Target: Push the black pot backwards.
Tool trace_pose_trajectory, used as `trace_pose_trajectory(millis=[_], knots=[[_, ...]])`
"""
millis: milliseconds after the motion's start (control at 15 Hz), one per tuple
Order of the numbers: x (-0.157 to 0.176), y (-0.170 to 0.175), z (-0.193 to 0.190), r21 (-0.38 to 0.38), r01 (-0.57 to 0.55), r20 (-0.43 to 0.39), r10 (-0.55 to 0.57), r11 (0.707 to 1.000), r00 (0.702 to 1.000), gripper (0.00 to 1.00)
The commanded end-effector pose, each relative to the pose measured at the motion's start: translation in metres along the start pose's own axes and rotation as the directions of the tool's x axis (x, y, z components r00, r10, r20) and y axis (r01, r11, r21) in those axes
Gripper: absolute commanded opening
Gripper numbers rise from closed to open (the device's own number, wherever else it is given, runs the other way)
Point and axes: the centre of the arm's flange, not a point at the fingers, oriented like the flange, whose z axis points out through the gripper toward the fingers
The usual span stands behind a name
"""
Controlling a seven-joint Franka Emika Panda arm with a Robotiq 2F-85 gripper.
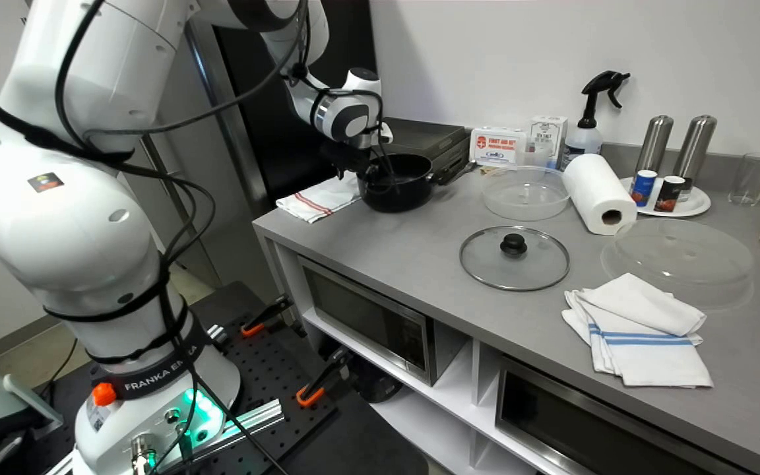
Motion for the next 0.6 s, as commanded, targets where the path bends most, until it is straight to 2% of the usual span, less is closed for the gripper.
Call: trace_pose_trajectory(millis=[0,533], knots=[[0.007,-0.002,0.001,-0.009,-0.001,0.004,0.001,1.000,1.000,1.00],[-0.027,-0.004,-0.008,-0.018,0.004,0.064,-0.003,1.000,0.998,1.00]])
